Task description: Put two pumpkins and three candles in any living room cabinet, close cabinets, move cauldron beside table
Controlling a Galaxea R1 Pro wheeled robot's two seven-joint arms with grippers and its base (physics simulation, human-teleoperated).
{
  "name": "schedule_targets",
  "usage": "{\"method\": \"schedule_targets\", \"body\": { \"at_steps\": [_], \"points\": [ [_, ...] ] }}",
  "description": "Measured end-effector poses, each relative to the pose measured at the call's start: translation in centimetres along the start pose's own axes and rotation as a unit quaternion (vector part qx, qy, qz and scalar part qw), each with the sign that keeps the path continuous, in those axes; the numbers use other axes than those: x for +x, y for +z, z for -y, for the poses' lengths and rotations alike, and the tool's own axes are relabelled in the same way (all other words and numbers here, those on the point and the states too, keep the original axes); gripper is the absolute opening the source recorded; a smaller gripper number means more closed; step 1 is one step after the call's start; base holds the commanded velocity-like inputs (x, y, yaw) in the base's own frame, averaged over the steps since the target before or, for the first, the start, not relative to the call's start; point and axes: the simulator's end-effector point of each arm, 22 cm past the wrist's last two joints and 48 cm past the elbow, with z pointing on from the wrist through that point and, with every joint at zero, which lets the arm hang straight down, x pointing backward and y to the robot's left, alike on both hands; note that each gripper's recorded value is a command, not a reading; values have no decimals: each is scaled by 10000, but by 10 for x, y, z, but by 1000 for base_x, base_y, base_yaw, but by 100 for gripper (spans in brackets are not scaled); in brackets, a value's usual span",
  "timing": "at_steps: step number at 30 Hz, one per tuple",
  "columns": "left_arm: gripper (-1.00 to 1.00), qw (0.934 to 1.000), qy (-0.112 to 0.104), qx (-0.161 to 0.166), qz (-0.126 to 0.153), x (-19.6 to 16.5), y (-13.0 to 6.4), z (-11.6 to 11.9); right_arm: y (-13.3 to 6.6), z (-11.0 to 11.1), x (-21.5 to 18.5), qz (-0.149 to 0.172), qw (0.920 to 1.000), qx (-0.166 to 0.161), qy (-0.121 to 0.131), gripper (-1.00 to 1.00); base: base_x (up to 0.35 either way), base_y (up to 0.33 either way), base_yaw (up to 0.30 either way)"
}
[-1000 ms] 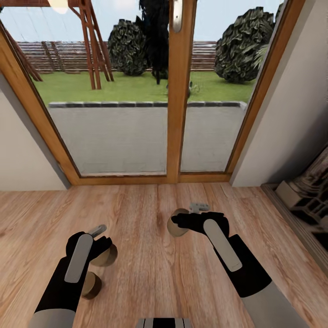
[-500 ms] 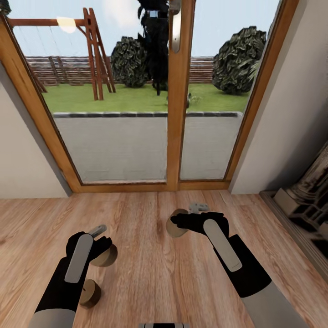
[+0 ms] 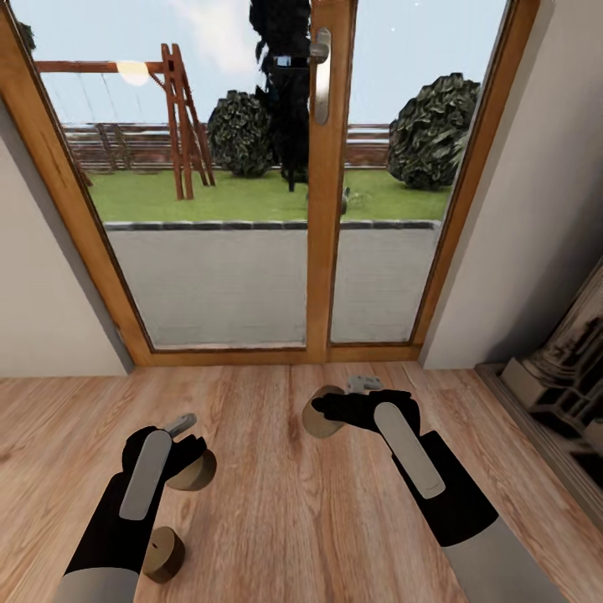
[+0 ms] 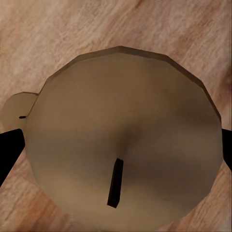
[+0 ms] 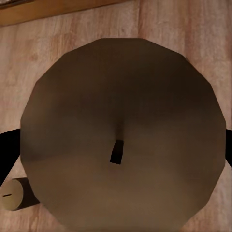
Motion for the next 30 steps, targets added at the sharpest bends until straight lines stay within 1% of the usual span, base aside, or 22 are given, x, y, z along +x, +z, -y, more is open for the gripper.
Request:
{"method": "schedule_targets", "body": {
  "at_steps": [4, 10, 30],
  "points": [
    [-100, 10000, 2, -3, -6, -5, -7, 2, -6, -6, -7, -27, 10000, -81, 47, -100, 0, 0, 0],
    [-100, 10000, 35, 5, -7, -12, -18, 8, -13, -12, -16, -53, 9999, -116, 72, -100, 0, 0, 0],
    [-100, 10000, 41, 4, -20, -36, -54, 21, -39, -24, -52, -56, 9999, -102, 69, -100, 0, 0, 0]
  ]
}}
